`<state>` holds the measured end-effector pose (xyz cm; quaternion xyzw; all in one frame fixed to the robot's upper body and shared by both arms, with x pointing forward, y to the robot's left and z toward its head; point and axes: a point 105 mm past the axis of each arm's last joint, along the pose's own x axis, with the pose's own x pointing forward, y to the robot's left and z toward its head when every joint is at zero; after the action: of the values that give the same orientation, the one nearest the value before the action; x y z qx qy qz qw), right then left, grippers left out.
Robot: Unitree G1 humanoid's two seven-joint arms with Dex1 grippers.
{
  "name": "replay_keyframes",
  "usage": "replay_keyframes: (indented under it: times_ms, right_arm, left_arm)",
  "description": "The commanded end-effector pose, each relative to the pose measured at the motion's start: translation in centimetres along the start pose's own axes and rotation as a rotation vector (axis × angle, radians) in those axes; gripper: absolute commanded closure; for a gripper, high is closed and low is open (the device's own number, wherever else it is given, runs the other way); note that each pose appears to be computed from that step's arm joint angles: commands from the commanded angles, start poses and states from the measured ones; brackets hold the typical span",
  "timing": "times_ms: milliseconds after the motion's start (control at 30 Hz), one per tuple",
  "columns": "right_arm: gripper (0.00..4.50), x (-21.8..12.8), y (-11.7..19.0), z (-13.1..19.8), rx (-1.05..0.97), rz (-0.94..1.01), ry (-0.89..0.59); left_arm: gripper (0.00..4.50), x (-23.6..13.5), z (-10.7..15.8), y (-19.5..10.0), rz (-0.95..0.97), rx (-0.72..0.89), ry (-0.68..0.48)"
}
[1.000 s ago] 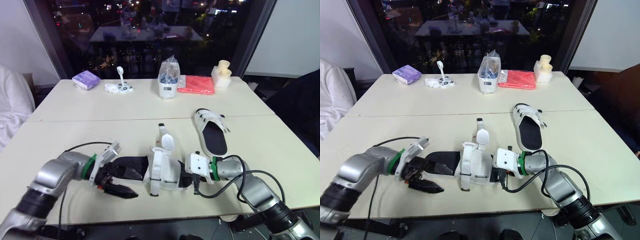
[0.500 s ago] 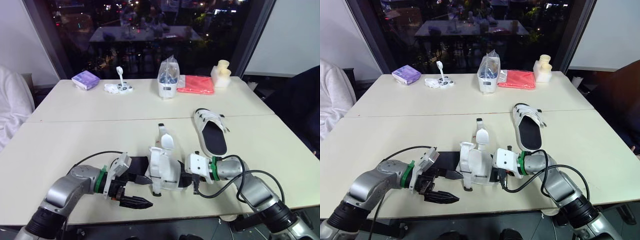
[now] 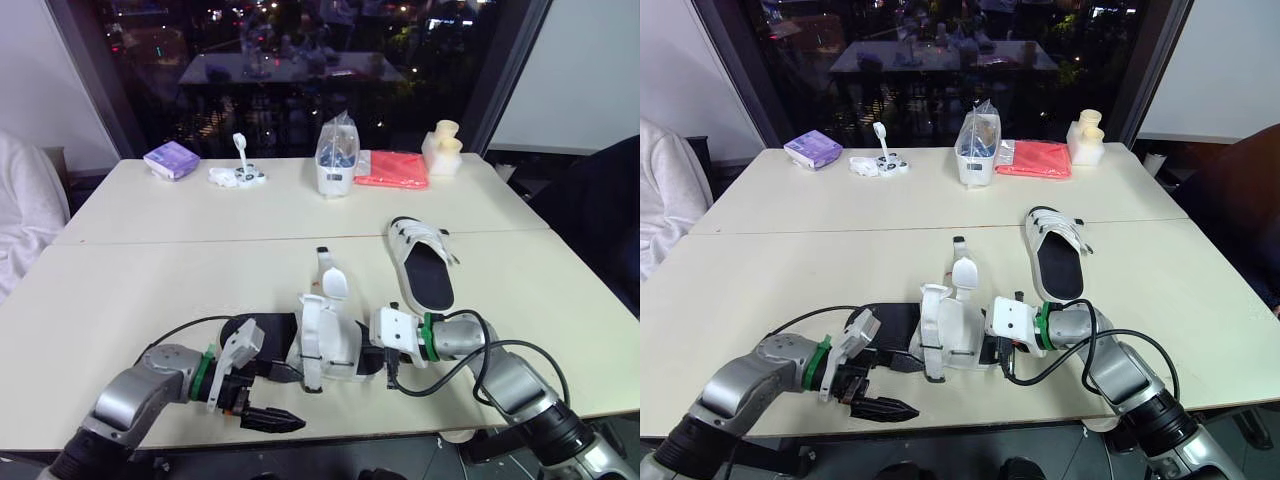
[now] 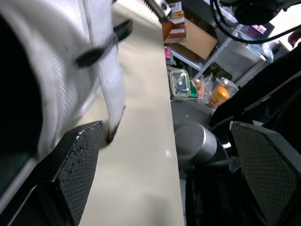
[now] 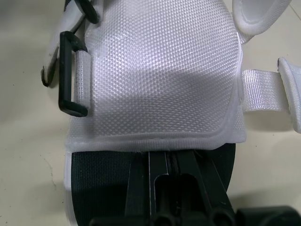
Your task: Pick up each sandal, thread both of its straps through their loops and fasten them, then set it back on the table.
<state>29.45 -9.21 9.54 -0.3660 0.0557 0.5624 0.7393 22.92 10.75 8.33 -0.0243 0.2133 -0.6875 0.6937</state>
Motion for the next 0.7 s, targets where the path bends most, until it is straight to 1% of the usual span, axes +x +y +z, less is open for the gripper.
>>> replay_keyframes:
  times_ms: [33, 233, 600, 633, 667, 700]
  right_arm:
    - [4.5, 0.2, 0.9, -2.2, 0.046, 0.027, 0.088]
    - [4.5, 0.0, 1.2, -2.5, 0.047, 0.037, 0.096]
    - [4.5, 0.1, 1.2, -2.3, 0.048, 0.04, 0.092]
    - [4.5, 0.1, 1.2, -2.3, 0.048, 0.04, 0.092]
    - [4.5, 0.1, 1.2, -2.3, 0.049, 0.04, 0.092]
    - [4.5, 0.1, 1.2, -2.3, 0.049, 0.04, 0.092]
  left_arm:
    - [0.02, -0.6, 0.3, -0.3, 0.007, 0.005, 0.004]
    - [0.02, -0.1, 0.1, 0.2, 0.034, 0.023, -0.007]
    - [0.02, 2.9, 0.1, 1.0, 0.007, 0.021, -0.025]
    - [0.41, 3.0, 0.1, 1.1, 0.006, 0.021, -0.025]
    - [0.55, 3.1, 0.1, 1.1, 0.006, 0.021, -0.027]
    - [0.89, 3.1, 0.1, 1.1, 0.008, 0.019, -0.028]
